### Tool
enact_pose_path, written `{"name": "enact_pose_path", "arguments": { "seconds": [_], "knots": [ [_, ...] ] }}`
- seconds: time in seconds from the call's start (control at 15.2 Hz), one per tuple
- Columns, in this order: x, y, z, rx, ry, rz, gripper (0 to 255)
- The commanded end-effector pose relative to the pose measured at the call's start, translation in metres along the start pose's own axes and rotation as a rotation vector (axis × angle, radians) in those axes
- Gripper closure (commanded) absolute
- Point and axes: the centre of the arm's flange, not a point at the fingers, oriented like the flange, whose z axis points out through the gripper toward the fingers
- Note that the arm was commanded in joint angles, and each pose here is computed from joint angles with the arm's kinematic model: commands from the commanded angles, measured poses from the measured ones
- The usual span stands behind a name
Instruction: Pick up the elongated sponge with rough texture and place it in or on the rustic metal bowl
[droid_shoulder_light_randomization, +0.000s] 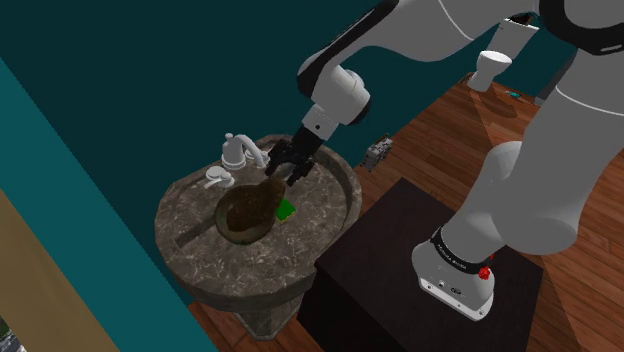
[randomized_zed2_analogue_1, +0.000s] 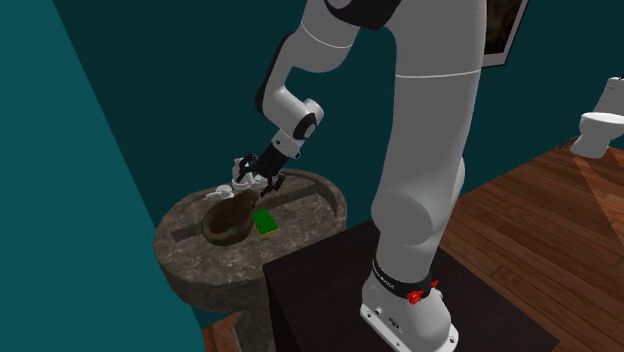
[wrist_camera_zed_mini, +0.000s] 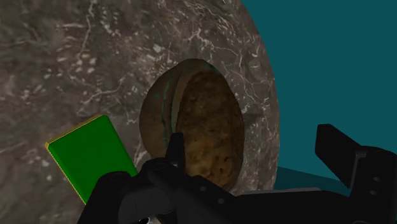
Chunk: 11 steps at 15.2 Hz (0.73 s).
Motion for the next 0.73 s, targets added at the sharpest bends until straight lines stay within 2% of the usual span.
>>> {"name": "enact_pose_path", "arguments": {
  "seconds": [0.0, 0.13, 0.66],
  "knots": [
    [-0.001, -0.001, -0.019, -0.001, 0.000, -0.001, 0],
    [-0.001, -0.001, -0.043, -0.001, 0.000, -0.001, 0],
    [-0.001, -0.001, -0.043, -0.001, 0.000, -0.001, 0]
  ]
}}
